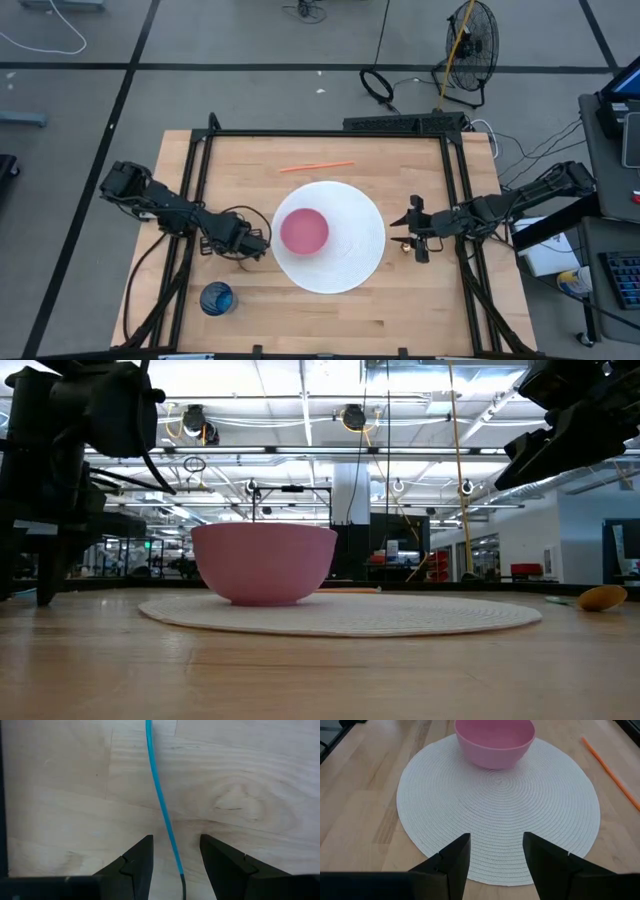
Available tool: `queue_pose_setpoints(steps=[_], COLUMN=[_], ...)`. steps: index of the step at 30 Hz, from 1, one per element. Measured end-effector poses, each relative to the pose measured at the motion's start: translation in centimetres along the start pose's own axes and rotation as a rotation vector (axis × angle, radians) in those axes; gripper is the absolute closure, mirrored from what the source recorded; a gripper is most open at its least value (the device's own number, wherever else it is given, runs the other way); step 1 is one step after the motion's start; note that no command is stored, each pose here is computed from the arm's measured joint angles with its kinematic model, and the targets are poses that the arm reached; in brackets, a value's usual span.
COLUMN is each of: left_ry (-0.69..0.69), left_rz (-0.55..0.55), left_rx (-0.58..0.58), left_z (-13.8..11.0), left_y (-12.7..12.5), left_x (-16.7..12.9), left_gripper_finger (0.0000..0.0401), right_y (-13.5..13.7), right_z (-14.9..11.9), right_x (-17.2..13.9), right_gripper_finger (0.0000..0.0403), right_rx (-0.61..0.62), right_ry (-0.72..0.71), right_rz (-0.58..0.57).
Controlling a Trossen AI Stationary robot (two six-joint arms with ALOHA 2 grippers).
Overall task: Pick & Place Utensil
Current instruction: Put the blue fork into the pink bowl
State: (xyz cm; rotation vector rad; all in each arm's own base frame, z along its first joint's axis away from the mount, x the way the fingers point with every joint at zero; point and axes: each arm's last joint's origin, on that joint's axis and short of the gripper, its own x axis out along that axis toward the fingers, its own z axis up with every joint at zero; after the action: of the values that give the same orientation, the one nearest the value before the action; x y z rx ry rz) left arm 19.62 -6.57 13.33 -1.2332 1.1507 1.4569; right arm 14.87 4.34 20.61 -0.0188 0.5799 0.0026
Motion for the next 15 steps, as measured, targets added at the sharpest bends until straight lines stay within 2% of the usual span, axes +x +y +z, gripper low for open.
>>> queue_pose_setpoints(steps=[6, 15], left_ry=[-0.005, -0.032], left_rz=[-0.009, -0.036], left_rx=[0.004, 0.005], left_z=[-0.01, -0.03], left_y=[-0.06, -0.18], left_x=[0.05, 0.08], left_gripper_finger=[0.0242, 0.0374], right_y=[0.0, 0.0], right_z=[0.01, 0.01], right_x=[0.0, 0.0], right_gripper_finger=[0.0227, 0.0227], right_rx=[0.0, 0.007], right_ry=[-0.001, -0.001], right_rz=[0.0, 0.0])
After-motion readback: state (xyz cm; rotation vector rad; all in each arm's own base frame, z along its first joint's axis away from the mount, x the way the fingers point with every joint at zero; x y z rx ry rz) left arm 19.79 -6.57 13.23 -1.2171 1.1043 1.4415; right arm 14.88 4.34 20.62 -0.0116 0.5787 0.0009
